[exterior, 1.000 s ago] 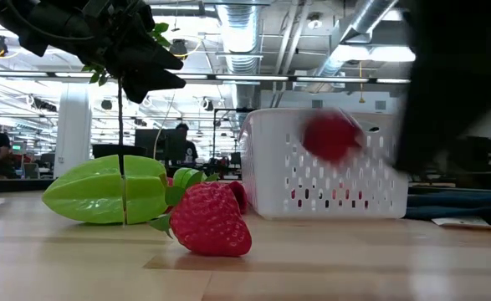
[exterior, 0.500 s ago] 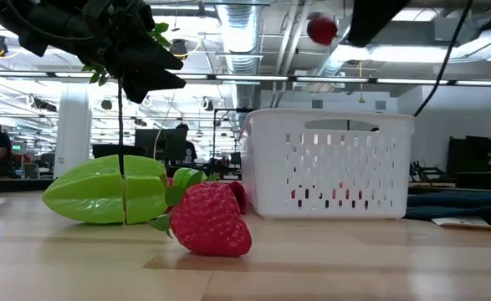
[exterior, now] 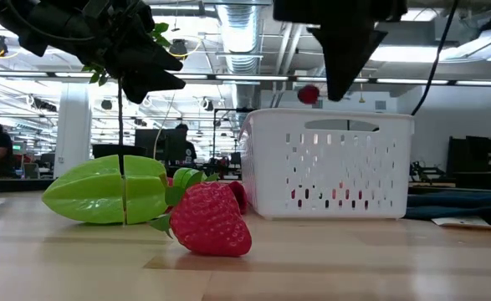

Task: Pick and placing Produce into tupperware
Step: Put the cherry into the white bin, then put the strawberry into the white bin

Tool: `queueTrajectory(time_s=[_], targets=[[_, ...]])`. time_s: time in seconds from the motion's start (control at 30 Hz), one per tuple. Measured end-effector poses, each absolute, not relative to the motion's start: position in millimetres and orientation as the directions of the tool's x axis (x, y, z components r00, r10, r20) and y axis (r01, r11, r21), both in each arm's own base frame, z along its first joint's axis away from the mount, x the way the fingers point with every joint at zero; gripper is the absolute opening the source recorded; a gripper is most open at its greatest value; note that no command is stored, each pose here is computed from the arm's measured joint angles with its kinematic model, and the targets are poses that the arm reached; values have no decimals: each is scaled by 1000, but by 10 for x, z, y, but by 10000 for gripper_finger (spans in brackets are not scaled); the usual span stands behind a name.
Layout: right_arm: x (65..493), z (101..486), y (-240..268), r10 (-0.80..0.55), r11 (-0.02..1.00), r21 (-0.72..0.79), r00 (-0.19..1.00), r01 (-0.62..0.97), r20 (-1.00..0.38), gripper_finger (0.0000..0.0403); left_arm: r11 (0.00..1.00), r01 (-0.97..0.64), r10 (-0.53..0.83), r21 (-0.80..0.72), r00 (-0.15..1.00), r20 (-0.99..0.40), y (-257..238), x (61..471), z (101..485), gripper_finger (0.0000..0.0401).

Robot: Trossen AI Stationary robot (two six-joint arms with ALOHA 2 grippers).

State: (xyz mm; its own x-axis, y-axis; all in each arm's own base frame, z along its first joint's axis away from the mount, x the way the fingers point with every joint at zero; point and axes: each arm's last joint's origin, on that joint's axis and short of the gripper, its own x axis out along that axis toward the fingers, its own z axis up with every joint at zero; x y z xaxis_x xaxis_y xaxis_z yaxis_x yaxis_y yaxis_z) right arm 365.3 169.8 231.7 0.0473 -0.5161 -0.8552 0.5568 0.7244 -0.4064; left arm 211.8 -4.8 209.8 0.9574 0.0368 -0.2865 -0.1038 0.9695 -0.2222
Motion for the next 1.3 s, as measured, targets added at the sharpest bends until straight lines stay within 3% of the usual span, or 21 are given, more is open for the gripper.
queueTrajectory(time_s=[0.1,0.37,0.5,0.73,0.93,1.1,1.3], targets=[[3702,2251,1644,-485,733,-379,43,565,-873,38,969,-104,37,-222,957,-286,-47,2118,2098,196],[3697,2235,1653,-484,741,-384,43,550,-874,137,969,-104,37,-222,958,-285,-47,2118,2099,196],[3658,2235,1722,-479,733,-373,42,570,-877,167,969,-104,37,-222,958,-286,-47,2118,2099,196],[3529,2320,2151,-407,806,-276,153,523,-900,166,970,-103,37,-222,958,-283,-47,2119,2101,196],[3483,2437,2659,-249,916,-83,394,393,-885,155,972,-100,37,-215,959,-280,-48,2120,2105,196],[3636,2501,2930,-70,965,103,614,243,-786,148,971,-100,37,-215,959,-280,-48,2120,2105,196],[3743,2423,2949,-38,986,82,667,147,-744,141,971,-100,37,-216,959,-280,-48,2120,2104,196]])
